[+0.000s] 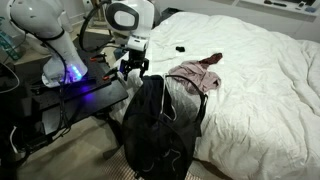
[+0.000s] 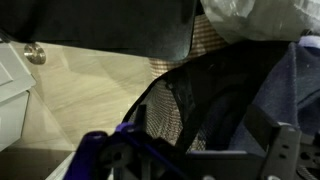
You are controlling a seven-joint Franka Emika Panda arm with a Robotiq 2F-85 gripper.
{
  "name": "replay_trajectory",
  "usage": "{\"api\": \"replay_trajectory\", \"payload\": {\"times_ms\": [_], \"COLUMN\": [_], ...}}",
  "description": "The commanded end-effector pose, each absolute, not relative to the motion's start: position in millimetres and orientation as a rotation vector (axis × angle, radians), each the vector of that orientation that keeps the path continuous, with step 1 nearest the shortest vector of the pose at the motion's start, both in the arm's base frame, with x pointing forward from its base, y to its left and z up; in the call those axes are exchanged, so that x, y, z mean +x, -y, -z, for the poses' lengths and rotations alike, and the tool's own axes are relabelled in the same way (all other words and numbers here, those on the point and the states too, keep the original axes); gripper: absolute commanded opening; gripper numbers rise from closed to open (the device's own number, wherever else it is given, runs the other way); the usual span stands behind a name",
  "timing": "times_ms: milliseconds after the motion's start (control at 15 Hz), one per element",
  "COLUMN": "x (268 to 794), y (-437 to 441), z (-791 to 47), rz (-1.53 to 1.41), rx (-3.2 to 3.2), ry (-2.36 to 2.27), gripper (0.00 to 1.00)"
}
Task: Pick up the hoodie and put it in the bag
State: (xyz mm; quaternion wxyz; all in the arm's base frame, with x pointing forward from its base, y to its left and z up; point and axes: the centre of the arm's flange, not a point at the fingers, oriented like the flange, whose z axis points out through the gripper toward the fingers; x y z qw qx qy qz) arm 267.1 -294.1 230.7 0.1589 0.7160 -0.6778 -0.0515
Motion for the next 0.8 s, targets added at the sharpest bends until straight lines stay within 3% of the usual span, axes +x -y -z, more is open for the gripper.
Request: {"api": "replay_trajectory", "payload": {"times_ms": [0,333,733], "x": [260,269,278], "y": [294,284,239], "z": [-207,-199,-203], "rz": [0.031,-0.091,0.043], "rx": [2.017,2.044,2.208], "ry": [1.885,1.837,1.853], "gripper": [1.00,1.00,1.00]}}
